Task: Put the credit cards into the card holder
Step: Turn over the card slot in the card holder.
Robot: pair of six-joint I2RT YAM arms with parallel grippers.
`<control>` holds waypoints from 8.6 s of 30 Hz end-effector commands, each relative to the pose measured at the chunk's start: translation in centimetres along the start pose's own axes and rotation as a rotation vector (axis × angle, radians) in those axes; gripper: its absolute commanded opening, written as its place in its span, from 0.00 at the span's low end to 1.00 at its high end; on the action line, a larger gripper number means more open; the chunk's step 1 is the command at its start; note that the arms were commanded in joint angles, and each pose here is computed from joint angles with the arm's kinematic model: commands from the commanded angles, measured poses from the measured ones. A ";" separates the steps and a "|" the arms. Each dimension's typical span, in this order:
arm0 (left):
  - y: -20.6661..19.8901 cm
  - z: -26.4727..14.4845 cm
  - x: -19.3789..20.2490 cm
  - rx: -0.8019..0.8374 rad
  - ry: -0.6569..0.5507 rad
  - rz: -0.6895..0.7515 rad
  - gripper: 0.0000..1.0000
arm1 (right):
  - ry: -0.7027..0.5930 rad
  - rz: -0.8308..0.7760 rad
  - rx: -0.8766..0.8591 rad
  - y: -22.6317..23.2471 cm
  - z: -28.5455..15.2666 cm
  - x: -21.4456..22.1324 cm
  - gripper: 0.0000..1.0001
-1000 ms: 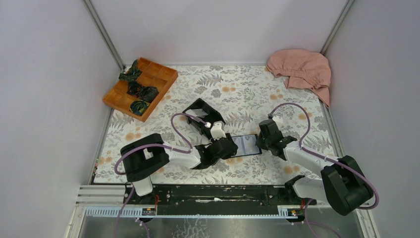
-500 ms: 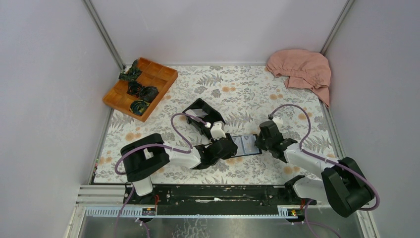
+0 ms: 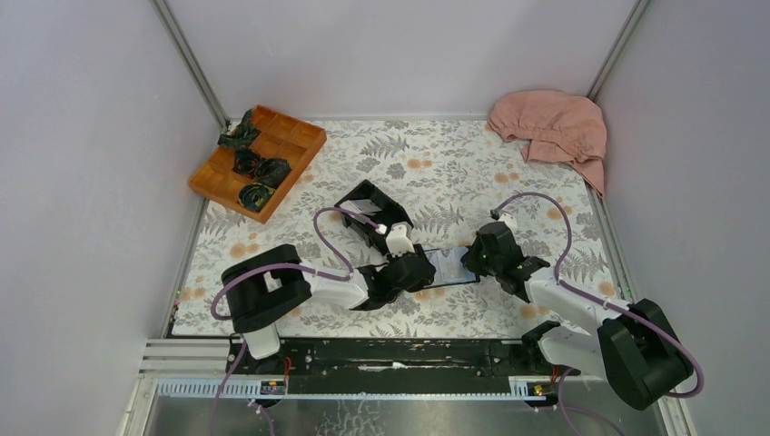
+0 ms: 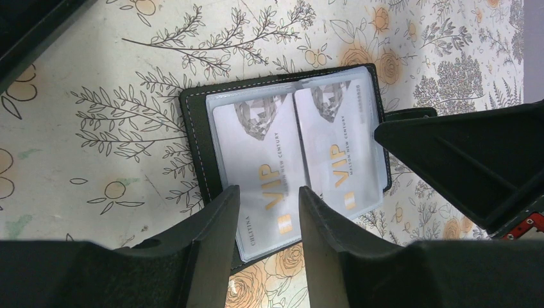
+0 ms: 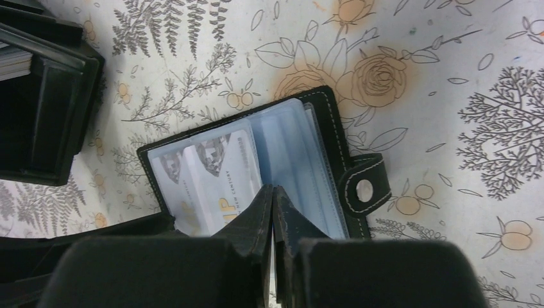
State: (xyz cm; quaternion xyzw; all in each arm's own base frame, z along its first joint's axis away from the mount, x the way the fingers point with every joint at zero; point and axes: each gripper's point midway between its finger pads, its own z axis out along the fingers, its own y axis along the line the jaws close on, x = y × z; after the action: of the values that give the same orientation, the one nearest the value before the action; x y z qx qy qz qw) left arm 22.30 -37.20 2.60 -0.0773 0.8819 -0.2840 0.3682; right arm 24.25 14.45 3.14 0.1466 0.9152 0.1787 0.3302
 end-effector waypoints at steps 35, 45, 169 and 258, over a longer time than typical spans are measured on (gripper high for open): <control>3.8 0.5 2.0 -0.170 0.061 0.181 0.45 | -0.087 -0.002 0.122 -1.9 -0.5 -1.7 0.02; 4.6 1.0 2.9 -0.226 0.096 0.215 0.45 | -0.074 -0.005 0.175 -3.3 -0.2 -0.9 0.01; 3.8 0.3 3.2 -0.324 0.123 0.465 0.45 | 0.017 -0.032 0.132 -1.6 0.4 2.2 0.23; 7.3 -4.4 0.9 -0.386 0.070 0.384 0.49 | -0.060 -0.214 -0.106 9.1 -2.9 1.8 0.24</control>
State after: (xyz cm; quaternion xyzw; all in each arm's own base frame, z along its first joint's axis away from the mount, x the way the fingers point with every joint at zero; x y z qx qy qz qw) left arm 20.47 -32.32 1.93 0.0283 0.9194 -0.0775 0.3846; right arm 21.52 21.68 6.39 0.0336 0.9153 0.1842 0.3567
